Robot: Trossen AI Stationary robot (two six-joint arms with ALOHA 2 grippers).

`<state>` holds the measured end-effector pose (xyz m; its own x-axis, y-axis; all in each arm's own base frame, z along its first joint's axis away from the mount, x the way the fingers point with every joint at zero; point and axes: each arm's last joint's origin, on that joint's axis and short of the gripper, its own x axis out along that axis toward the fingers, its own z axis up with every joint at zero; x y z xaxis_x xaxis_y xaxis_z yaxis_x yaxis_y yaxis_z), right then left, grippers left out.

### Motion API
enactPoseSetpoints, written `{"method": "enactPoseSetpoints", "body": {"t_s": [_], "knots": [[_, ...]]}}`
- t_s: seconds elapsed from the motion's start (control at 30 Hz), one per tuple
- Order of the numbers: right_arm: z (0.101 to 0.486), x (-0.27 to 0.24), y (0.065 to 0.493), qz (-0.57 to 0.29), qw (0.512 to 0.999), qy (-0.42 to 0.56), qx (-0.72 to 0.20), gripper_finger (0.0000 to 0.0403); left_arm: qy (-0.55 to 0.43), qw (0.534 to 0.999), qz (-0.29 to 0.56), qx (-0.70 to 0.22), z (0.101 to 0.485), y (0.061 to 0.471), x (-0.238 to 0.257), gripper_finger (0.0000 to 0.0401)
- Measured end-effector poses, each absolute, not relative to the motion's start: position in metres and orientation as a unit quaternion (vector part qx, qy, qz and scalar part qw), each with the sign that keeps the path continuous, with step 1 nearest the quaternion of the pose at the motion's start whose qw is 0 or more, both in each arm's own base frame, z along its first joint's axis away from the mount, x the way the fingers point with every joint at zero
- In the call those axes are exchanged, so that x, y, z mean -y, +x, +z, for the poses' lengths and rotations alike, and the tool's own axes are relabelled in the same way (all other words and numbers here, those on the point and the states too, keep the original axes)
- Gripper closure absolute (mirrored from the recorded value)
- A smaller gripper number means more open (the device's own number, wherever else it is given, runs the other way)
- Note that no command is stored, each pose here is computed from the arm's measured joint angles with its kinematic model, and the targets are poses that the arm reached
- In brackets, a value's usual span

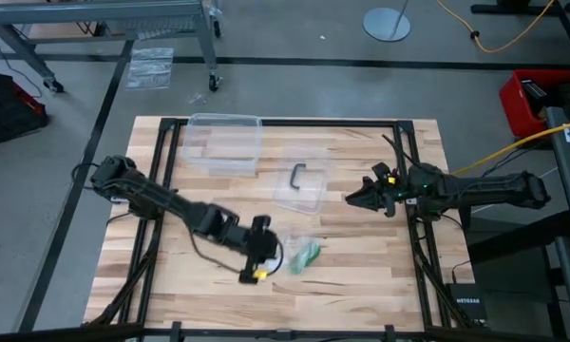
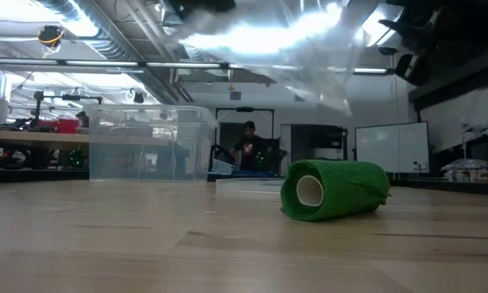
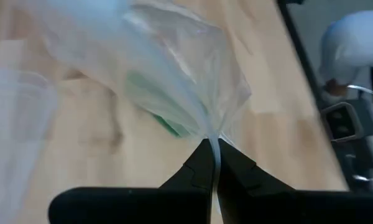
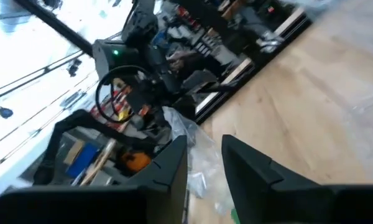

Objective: Roll bandage
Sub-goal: Open the transparent zip bag

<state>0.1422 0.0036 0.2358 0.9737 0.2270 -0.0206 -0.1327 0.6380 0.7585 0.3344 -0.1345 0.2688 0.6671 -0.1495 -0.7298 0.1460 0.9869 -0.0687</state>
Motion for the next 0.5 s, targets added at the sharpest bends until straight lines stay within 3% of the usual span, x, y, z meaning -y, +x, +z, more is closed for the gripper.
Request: {"method": "enactPoseSetpoints", "body": {"t_s": [0.27, 0.5], "knots": [[0.223, -0.004, 0.149, 0.077, 0.886, 0.444, -0.114, 0.0297, -0.012, 0.922, -0.029, -0.386, 0.267, 0.316, 0.172, 0.0401], [0.21, -0.006, 0.164, 0.108, 0.874, 0.443, -0.17, 0.0297, -0.022, 0.93, 0.022, -0.366, 0.268, 0.31, 0.182, 0.0401]]}}
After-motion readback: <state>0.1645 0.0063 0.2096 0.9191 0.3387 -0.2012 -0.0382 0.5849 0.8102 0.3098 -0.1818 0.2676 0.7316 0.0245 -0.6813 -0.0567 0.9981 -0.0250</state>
